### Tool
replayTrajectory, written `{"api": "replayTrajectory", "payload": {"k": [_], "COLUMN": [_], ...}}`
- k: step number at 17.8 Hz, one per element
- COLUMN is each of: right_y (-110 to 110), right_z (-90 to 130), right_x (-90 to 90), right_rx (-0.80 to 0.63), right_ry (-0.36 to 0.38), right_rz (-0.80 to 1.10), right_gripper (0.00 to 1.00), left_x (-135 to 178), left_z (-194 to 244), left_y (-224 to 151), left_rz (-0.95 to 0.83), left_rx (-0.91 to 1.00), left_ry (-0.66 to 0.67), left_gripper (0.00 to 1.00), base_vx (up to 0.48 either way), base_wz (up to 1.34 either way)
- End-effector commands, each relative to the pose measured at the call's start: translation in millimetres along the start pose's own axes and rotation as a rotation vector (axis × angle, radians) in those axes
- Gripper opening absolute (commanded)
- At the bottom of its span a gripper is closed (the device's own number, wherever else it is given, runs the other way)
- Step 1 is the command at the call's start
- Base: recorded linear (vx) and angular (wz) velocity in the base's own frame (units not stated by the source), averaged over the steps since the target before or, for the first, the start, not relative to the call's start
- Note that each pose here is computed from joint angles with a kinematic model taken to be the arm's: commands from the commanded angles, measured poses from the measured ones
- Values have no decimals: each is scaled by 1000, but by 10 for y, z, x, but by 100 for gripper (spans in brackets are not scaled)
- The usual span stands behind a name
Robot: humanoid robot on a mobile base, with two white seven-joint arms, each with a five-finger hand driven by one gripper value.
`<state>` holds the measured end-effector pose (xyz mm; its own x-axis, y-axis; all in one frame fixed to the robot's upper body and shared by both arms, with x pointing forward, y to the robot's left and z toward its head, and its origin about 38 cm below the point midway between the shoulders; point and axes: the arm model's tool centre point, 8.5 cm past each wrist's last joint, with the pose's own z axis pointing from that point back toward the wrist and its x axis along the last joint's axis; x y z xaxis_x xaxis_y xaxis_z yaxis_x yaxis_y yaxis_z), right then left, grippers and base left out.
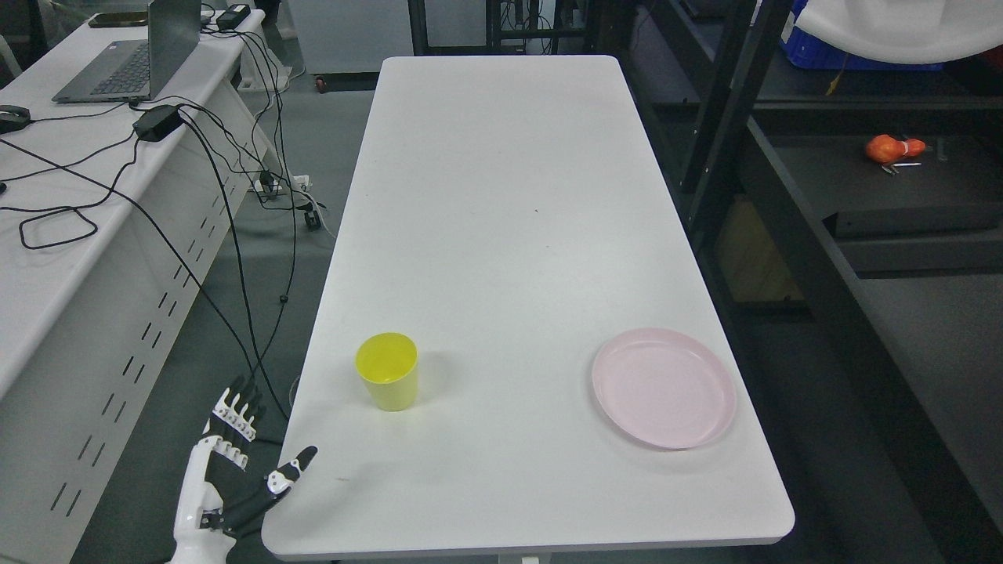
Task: Place yellow IKEA cup on middle right shelf
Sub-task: 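Reach the left hand toward the yellow cup on the table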
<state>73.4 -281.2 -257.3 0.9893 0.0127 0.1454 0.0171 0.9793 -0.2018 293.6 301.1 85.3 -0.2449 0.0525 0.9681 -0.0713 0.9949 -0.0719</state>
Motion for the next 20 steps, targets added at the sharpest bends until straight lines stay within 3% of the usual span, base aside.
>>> {"api": "replayTrajectory", "payload": {"k": [1,6,11,16,20], "right_y": [-97,-97,-97,-97,-97], "right_z": [-6,-6,-6,-6,-6], "right_x": [-91,-91,-91,-91,-91], "right_rx": [-12,-12,-12,-12,-12], "right_ry": [15,15,15,15,15], "right_rz": [-3,-3,-3,-3,-3], "right_gripper": [99,99,99,99,99], "left_x": [48,-89,-136,-114,-110], "left_z": [13,-34,-471,-683,-781], "left_y": [245,216,23,-606,-827], "left_rz": [-29,-10,119,164,178], "left_rx": [55,59,45,-130,-183], "left_ry": [-3,30,48,45,66], "left_gripper": [99,99,97,98,98], "base_vx": [0,0,0,0,0], "base_wz": [0,0,0,0,0]}}
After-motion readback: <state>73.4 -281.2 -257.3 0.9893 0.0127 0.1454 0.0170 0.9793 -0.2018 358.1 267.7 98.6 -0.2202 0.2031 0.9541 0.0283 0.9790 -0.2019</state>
